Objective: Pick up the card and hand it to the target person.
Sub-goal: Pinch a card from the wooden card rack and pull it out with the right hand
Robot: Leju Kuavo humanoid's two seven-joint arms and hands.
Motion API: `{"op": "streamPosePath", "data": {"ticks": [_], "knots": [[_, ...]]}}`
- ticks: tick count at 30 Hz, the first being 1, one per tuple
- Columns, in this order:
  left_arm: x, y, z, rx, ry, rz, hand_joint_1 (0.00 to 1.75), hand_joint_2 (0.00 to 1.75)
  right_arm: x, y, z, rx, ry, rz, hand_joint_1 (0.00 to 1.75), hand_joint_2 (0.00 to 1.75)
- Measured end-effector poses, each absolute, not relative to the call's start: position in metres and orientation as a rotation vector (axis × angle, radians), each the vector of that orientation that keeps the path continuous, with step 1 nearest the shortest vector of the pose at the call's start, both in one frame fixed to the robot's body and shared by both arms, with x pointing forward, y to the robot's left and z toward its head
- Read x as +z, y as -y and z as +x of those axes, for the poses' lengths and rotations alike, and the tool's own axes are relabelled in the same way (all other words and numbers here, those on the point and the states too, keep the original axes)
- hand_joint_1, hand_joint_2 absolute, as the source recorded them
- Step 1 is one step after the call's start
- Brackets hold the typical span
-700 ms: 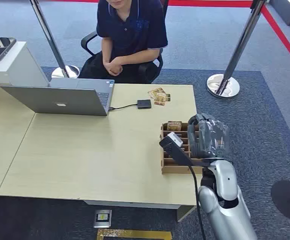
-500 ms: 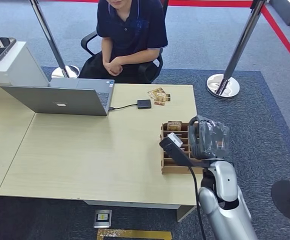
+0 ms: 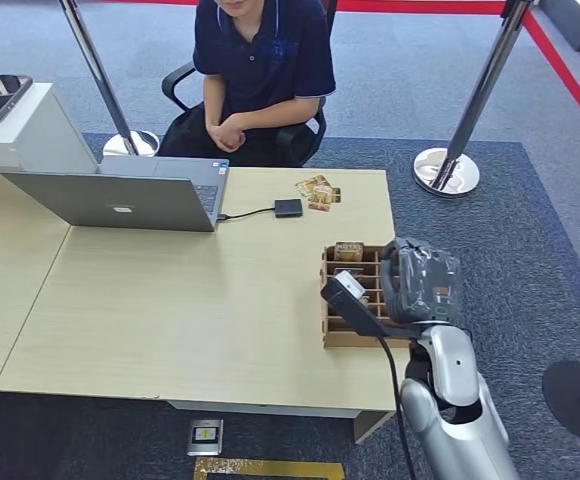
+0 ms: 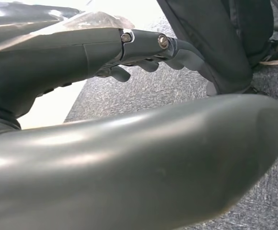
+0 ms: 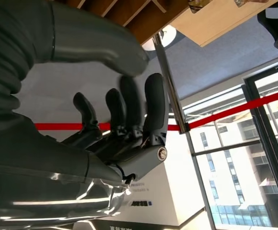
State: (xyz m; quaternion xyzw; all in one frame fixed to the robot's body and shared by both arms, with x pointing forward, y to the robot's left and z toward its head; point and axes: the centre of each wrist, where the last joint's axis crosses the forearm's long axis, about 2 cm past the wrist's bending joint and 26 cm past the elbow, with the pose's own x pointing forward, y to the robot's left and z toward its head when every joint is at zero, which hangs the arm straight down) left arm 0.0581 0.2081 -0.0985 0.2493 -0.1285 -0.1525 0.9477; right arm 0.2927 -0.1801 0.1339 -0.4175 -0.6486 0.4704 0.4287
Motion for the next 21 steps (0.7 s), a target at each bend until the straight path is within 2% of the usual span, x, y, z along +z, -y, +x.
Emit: {"op": "streamPosePath", "data": {"ticks": [1,5,12,17,21], "knots": [[-0.099,-0.208,0.058,-0.308,0.261,0.507,0.0,0.0,0.133,0.18,0.293,1.184,1.612,-1.043,0.65,1.75],[-0.098,-0.208,0.058,-0.302,0.255,0.509,0.0,0.0,0.128,0.179,0.292,1.23,1.58,-1.03,0.81,1.75],[-0.098,-0.208,0.058,-0.3,0.252,0.509,0.0,0.0,0.119,0.171,0.289,1.277,1.546,-1.005,0.89,1.75],[-0.098,-0.208,0.058,-0.301,0.253,0.509,0.0,0.0,0.114,0.17,0.287,1.295,1.531,-0.995,1.07,1.75],[-0.098,-0.208,0.058,-0.305,0.255,0.51,0.0,0.0,0.11,0.17,0.286,1.301,1.517,-0.992,1.02,1.75]]}}
